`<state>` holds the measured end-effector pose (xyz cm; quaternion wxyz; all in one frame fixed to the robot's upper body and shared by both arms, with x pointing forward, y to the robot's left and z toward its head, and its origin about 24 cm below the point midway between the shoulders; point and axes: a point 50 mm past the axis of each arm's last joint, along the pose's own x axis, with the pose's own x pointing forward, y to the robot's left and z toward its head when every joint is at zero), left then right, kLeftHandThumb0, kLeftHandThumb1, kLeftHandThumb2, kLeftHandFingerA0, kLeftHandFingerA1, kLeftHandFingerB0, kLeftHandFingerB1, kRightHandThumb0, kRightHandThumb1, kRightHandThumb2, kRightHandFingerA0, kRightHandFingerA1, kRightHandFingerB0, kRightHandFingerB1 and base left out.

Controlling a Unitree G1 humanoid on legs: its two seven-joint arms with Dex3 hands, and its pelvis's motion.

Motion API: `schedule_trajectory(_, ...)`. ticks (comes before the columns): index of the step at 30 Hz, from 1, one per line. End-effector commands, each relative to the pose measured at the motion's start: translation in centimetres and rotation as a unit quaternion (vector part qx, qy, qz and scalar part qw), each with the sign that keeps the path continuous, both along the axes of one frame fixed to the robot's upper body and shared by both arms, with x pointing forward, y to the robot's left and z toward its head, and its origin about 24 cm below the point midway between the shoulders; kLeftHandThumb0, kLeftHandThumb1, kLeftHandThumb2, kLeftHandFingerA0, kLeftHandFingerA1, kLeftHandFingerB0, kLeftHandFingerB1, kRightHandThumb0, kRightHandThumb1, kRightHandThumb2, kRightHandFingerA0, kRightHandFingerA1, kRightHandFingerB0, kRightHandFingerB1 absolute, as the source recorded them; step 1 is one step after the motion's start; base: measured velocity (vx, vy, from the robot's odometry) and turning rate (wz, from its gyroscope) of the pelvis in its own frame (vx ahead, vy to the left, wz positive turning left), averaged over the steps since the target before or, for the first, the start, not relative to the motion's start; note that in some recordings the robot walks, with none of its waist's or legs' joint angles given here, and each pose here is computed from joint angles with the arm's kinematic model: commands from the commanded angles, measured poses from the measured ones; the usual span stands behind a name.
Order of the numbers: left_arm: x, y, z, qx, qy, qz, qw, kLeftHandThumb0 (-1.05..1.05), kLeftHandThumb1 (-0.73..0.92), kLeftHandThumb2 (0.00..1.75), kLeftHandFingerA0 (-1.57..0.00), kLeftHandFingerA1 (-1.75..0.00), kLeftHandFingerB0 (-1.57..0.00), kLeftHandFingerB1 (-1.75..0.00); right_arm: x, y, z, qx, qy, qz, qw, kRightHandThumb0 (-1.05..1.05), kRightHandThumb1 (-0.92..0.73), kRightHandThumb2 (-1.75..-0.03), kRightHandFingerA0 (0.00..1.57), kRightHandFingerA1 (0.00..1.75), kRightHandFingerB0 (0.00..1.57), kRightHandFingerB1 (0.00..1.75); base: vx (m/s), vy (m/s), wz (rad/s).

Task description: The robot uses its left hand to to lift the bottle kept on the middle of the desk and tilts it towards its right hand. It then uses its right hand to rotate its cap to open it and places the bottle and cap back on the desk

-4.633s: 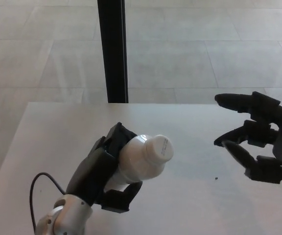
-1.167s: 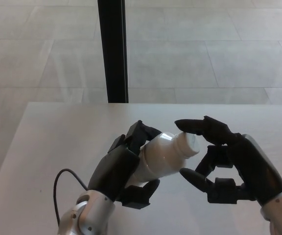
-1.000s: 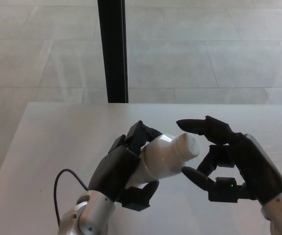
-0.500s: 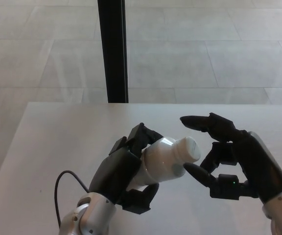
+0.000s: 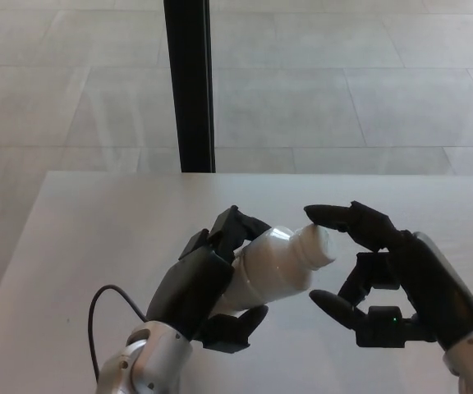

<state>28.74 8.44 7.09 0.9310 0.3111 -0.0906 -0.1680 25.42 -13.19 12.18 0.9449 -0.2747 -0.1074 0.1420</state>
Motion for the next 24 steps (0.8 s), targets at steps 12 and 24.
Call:
schedule_trajectory(12, -0.1, -0.2, 0.4, -0.005, -0.019, -0.004, 1.000, 0.03, 0.58, 1.22, -1.22, -1.46, -1.09, -1.33, 0.6, -0.5, 0.0, -0.007, 0.004, -0.007, 1.000, -0.51, -0.61, -0.59, 0.87, 1.17, 0.41, 0.40, 0.00, 0.000, 0.00)
schedule_trajectory(24, -0.4, -0.1, 0.2, -0.009, -0.014, -0.002, 1.000, 0.10, 0.48, 1.38, -0.94, -1.75, -0.83, -1.66, 1.1, -1.0, 0.5, -0.002, 0.006, -0.029, 1.000, -0.50, -0.60, -0.58, 0.87, 1.20, 0.42, 0.39, 0.00, 0.000, 0.00)
